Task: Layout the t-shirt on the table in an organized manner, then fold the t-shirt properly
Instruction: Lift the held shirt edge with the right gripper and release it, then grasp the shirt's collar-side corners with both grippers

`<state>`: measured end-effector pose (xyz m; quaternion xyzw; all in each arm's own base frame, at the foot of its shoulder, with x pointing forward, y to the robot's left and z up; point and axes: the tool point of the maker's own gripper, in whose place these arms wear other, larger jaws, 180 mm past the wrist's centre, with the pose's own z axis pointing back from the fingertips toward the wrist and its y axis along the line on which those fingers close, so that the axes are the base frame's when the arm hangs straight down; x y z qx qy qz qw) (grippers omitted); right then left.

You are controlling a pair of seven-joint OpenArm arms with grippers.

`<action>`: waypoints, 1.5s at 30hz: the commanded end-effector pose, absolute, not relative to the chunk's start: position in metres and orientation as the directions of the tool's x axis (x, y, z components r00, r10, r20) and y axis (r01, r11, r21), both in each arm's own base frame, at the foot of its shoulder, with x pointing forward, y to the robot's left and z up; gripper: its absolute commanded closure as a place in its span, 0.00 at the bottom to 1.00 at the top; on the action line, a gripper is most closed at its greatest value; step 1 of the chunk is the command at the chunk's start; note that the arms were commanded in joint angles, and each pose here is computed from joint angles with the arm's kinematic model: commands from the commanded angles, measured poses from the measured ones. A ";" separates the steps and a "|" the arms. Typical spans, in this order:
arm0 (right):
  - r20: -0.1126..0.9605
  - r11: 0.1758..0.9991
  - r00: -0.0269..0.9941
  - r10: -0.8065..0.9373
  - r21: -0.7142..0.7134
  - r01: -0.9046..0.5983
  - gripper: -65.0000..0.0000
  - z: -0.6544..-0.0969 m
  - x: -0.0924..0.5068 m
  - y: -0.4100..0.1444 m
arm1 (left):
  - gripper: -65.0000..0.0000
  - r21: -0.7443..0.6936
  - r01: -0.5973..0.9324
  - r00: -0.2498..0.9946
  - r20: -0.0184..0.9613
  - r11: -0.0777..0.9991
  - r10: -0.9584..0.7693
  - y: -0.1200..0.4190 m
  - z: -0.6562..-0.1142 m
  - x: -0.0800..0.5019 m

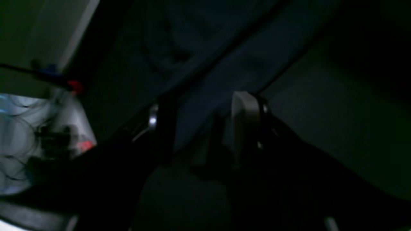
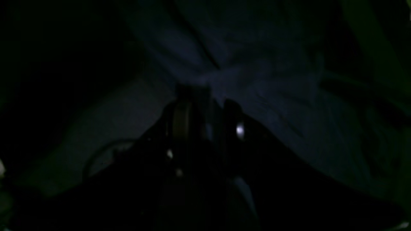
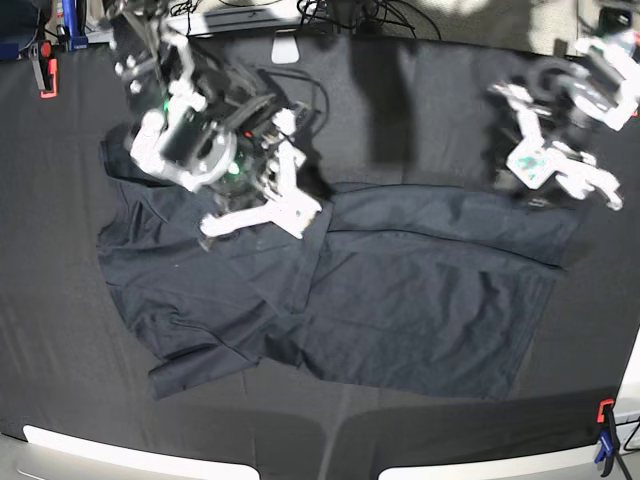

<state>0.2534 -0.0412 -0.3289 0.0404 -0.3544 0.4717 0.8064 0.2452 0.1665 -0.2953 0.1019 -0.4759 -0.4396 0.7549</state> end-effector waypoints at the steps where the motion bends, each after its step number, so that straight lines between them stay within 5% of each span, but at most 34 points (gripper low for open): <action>1: 0.609 0.542 0.290 0.738 -0.279 -0.793 0.74 -0.326 0.251 -0.044 | 0.60 0.599 0.565 0.119 0.621 0.568 -0.774 0.170 -0.286 0.249; 10: 0.532 0.531 0.331 0.780 -0.283 -0.799 0.74 -0.339 0.227 -0.066 | 0.60 0.668 0.647 0.076 0.423 0.368 -0.903 0.230 -0.337 0.252; 14: 0.538 0.545 0.338 0.772 -0.287 -0.788 0.74 -0.333 0.216 -0.068 | 0.60 0.668 0.643 0.107 0.404 0.373 -0.909 0.252 -0.348 0.269; 33: 0.457 0.729 0.569 0.684 -0.416 -0.543 0.74 -0.304 0.191 -0.186 | 0.62 0.580 0.810 -0.004 0.158 0.090 -0.987 0.255 -0.434 0.304; 45: 0.523 0.787 0.591 0.614 -0.353 -0.506 0.74 -0.292 0.191 -0.202 | 0.62 0.581 0.814 -0.051 0.024 -0.027 -0.998 0.290 -0.437 0.299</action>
